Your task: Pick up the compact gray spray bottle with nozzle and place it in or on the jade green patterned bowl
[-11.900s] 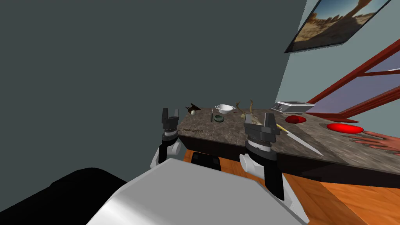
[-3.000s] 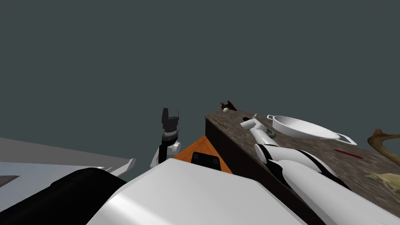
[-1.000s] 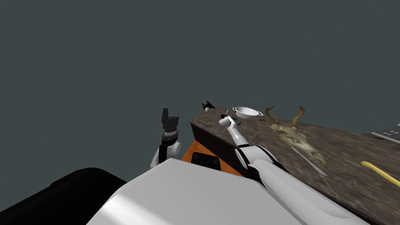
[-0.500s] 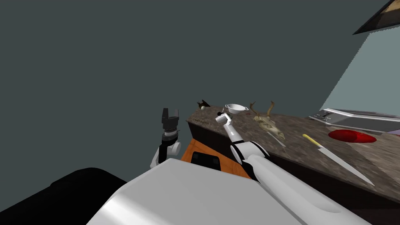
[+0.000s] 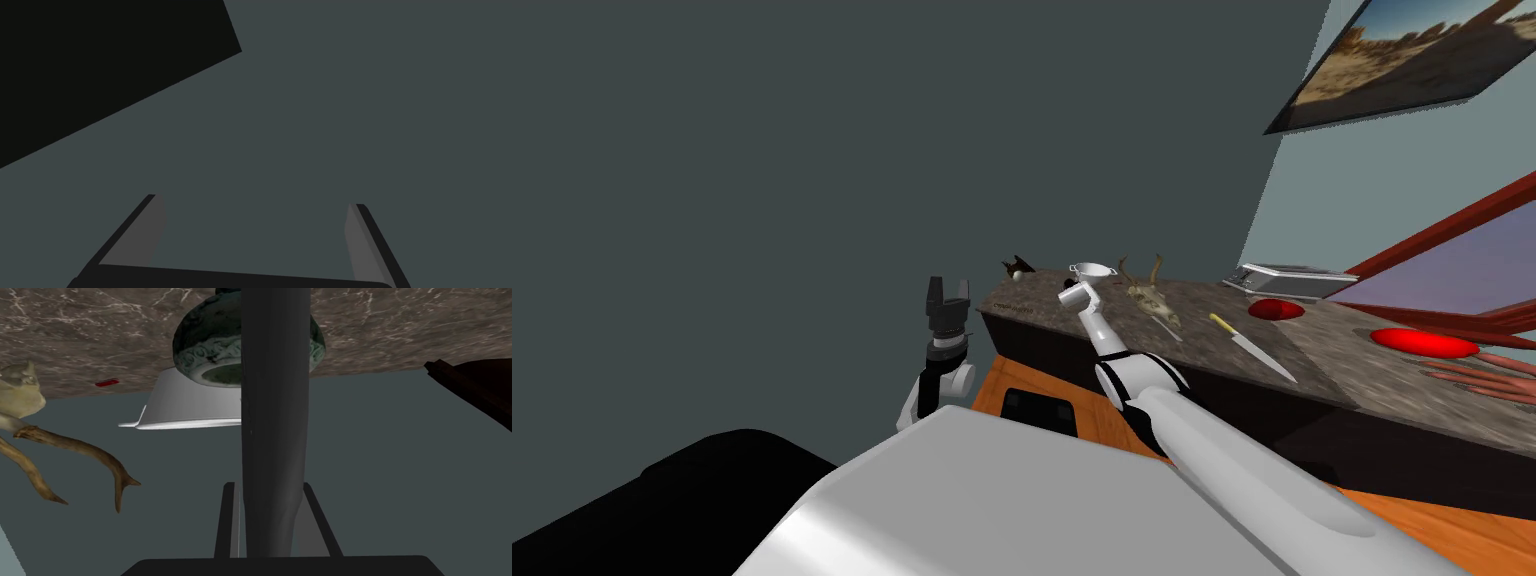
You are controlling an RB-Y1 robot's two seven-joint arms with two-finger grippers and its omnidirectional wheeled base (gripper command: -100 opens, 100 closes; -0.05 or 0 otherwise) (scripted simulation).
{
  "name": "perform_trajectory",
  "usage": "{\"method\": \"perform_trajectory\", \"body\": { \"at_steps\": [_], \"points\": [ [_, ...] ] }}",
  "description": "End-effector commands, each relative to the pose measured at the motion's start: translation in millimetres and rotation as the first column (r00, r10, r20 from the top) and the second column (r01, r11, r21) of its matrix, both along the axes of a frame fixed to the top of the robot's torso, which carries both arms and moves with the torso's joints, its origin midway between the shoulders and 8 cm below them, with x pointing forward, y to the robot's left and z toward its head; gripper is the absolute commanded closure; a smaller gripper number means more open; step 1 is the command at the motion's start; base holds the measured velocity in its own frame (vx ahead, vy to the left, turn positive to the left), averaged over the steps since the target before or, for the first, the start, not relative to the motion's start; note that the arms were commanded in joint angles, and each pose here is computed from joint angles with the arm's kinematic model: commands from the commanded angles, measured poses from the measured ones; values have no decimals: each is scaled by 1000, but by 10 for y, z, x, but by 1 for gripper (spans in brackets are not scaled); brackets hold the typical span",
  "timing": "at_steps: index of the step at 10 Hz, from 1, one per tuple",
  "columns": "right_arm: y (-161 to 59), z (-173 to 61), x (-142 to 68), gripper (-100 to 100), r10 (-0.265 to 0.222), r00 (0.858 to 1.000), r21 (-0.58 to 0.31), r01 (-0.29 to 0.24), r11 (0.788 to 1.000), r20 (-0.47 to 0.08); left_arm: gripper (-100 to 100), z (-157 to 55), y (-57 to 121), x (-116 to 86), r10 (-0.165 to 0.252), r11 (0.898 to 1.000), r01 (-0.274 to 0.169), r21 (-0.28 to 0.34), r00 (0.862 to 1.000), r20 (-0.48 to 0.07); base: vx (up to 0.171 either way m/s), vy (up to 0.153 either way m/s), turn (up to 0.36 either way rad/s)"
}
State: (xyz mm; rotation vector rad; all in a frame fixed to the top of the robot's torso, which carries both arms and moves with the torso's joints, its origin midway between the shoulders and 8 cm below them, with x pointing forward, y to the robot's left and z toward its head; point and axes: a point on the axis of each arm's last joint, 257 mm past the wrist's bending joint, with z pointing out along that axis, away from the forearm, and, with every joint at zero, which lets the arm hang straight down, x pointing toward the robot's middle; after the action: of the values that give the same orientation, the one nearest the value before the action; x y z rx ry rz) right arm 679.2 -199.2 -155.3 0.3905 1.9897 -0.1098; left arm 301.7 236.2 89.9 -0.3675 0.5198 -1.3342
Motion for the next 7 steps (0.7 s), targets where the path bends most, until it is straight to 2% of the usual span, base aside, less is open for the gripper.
{"method": "perform_trajectory", "body": {
  "at_steps": [1, 3, 5, 7],
  "points": [
    [82, 135, 28, 100, 16, 1000, -6, -16, 1000, -3, 0, 0, 0, 0, 0, 1000, 0, 0, 1000, 0, -58, -72, -86],
    [94, 285, 49, 100, 24, 1000, -15, -24, 1000, -5, 0, 0, 0, 0, 0, 1000, 0, 0, 1000, 0, -17, -61, 12],
    [-78, 404, 57, 100, 4, 1000, -29, -5, 1000, -9, 0, 0, 0, 0, 0, 1000, 0, 0, 1000, 0, 69, -90, 354],
    [-362, 486, 44, 100, -37, 999, -43, 36, 998, -11, 0, 0, 0, 0, 0, 1000, 0, 0, 1000, 0, 87, -144, 421]
  ]
}}
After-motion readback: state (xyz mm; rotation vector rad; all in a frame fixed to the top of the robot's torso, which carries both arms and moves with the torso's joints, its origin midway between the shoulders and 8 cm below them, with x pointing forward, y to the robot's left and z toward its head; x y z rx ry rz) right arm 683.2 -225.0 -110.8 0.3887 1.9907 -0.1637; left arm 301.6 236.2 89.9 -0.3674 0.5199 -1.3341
